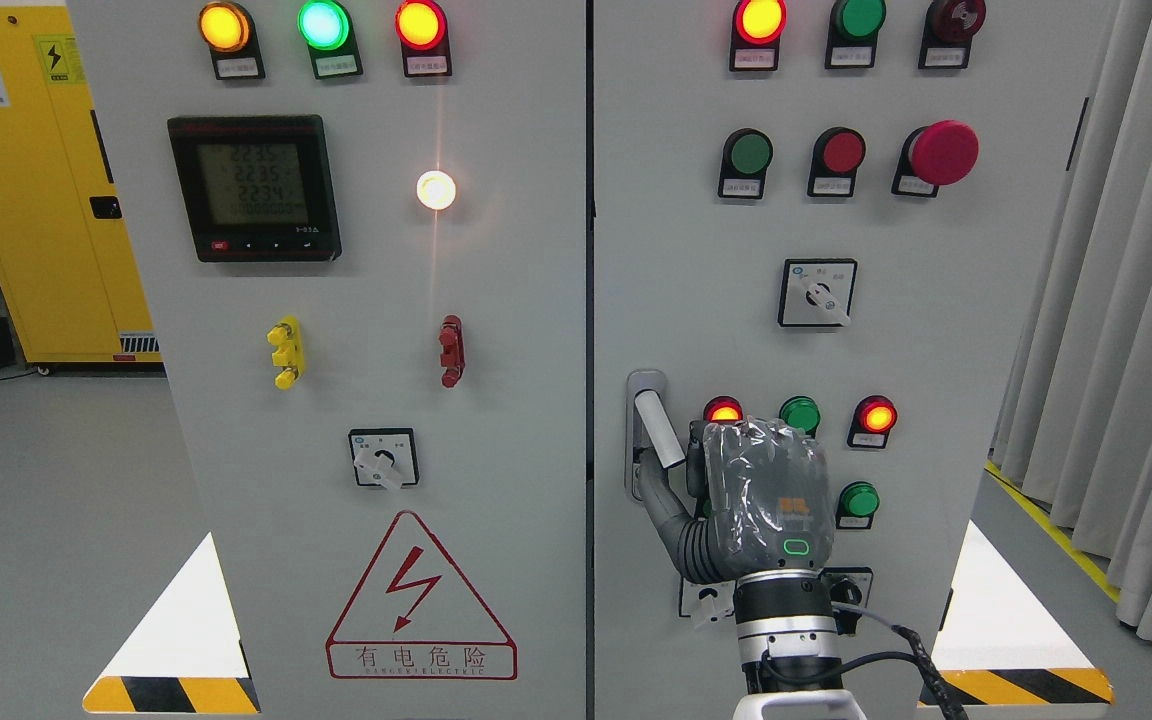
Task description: Release door handle
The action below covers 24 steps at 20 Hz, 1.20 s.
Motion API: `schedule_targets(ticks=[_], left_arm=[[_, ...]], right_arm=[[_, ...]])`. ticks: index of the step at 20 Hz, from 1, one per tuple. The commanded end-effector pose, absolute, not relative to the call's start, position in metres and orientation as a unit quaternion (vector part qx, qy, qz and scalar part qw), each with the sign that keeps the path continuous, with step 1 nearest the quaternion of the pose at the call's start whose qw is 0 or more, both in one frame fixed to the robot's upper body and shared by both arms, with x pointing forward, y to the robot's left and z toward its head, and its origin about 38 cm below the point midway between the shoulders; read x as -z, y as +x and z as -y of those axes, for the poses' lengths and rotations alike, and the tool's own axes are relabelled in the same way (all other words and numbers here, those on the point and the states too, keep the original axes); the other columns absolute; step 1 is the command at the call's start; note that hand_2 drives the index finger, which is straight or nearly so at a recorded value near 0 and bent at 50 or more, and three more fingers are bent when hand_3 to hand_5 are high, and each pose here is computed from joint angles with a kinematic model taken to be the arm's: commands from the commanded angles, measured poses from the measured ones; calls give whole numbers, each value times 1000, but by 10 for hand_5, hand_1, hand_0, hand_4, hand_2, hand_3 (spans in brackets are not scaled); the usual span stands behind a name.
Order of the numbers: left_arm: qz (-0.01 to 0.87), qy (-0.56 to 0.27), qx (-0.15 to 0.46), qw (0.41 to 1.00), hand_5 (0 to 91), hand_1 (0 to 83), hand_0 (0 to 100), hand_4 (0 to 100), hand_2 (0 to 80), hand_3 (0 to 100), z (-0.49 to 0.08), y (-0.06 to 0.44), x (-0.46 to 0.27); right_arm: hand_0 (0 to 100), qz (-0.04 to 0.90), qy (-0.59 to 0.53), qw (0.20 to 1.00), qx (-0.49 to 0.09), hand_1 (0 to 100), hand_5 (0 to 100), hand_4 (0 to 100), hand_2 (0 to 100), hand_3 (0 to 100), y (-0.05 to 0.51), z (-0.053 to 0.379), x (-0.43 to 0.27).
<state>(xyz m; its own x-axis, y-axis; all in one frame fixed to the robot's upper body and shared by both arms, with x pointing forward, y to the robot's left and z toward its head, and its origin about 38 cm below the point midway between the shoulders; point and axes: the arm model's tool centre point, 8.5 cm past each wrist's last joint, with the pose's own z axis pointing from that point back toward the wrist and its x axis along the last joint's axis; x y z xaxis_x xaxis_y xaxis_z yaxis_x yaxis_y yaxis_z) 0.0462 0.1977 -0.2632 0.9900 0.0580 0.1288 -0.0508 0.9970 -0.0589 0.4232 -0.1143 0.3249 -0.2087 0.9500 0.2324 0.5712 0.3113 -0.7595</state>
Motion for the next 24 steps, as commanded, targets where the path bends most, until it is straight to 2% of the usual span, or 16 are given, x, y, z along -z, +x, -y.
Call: schedule_targets(ticks=[1, 24], left_arm=[[66, -28, -27, 997, 0, 556, 120, 0, 0, 0, -198, 46, 263], [66, -28, -27, 997, 0, 556, 120, 0, 0, 0, -198, 46, 263]], right_arm=[[633, 730, -524, 350, -264, 503, 1000, 996, 900, 1000, 423, 117, -326], [633, 728, -530, 350, -259, 505, 1000, 993, 900, 1000, 423, 124, -328]])
